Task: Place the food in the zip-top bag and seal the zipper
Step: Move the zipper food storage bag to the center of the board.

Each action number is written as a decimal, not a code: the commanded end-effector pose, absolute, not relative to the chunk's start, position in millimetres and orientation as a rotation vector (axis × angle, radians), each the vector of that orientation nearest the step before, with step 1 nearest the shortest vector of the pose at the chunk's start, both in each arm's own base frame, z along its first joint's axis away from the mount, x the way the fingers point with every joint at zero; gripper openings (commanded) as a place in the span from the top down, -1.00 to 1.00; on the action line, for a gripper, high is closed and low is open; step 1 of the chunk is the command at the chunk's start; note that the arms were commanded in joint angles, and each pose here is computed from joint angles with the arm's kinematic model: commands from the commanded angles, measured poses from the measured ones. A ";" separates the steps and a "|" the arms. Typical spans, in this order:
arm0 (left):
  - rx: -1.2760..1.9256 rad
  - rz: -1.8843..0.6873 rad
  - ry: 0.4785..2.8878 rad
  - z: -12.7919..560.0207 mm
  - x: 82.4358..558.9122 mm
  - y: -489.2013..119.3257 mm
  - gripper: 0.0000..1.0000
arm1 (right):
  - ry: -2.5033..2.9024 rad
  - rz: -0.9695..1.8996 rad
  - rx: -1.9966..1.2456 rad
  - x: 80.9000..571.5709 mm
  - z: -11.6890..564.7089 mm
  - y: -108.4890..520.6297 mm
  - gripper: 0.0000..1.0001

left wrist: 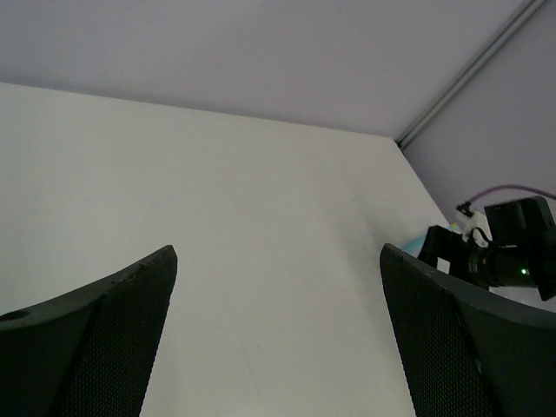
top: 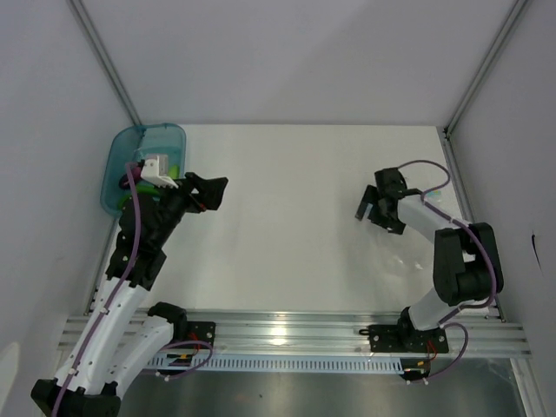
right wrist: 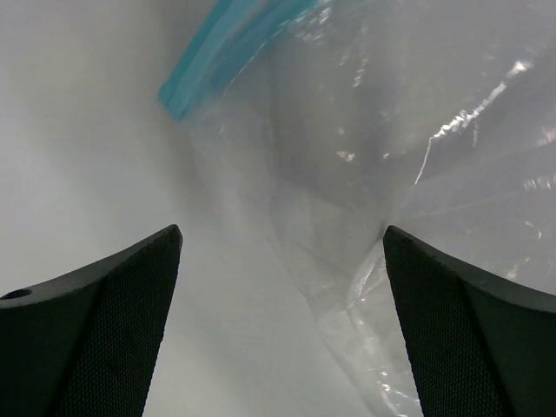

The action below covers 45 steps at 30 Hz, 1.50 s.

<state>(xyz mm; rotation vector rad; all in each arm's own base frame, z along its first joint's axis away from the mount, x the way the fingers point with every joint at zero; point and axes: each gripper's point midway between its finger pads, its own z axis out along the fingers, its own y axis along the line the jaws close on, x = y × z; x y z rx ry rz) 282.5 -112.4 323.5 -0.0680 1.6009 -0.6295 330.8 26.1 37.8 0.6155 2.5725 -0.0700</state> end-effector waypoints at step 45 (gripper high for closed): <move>0.109 -0.991 1.846 300.2 280.7 -177.7 -0.73 | 2.522 0.753 0.198 298.3 109.4 214.5 -0.99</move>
